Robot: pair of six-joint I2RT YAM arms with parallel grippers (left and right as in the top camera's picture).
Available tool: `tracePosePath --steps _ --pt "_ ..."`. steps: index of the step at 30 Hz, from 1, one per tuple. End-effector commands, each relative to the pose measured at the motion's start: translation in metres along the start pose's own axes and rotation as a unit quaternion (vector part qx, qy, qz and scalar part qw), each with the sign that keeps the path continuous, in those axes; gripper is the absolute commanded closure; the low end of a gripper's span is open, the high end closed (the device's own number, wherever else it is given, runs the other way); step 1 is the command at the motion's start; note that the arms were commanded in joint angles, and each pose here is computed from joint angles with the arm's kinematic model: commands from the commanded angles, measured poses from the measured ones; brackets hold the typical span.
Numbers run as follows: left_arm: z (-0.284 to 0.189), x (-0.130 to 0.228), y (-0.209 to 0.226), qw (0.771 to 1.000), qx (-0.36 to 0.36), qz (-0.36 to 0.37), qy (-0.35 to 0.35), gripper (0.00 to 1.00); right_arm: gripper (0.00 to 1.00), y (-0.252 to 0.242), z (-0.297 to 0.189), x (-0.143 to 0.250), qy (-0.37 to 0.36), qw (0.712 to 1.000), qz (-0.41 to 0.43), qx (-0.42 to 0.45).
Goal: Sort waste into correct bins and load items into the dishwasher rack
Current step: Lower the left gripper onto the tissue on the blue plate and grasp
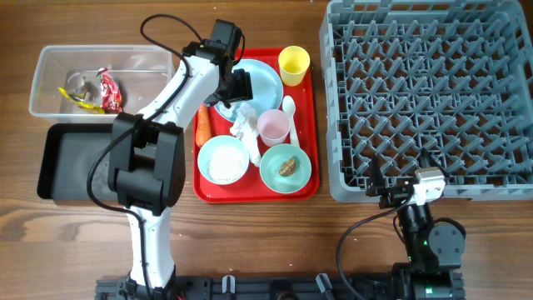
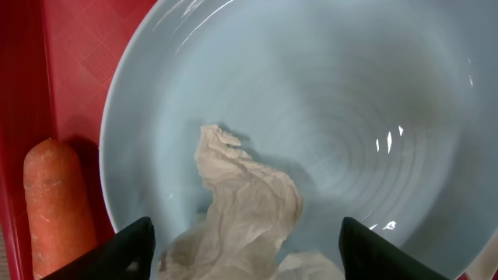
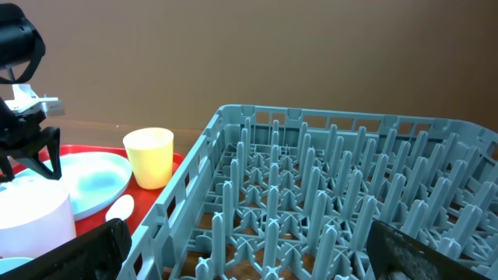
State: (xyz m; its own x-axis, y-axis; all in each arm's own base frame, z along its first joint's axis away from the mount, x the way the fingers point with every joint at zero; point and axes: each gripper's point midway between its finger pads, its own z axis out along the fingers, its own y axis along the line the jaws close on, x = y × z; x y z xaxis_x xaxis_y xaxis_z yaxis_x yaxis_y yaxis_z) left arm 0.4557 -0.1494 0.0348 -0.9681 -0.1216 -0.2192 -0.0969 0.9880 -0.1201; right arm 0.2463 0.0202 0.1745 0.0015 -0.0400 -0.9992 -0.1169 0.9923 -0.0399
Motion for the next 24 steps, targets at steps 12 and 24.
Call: tracePosePath --steps 12,24 --pt "0.008 0.004 0.003 1.0 -0.012 0.008 0.007 0.26 0.0 0.001 0.0 -0.002 -0.005 1.0 -0.005 -0.005" --pt "0.023 0.003 0.004 1.0 -0.015 0.008 0.008 0.48 0.0 0.001 0.0 -0.002 -0.005 1.0 -0.006 -0.005"
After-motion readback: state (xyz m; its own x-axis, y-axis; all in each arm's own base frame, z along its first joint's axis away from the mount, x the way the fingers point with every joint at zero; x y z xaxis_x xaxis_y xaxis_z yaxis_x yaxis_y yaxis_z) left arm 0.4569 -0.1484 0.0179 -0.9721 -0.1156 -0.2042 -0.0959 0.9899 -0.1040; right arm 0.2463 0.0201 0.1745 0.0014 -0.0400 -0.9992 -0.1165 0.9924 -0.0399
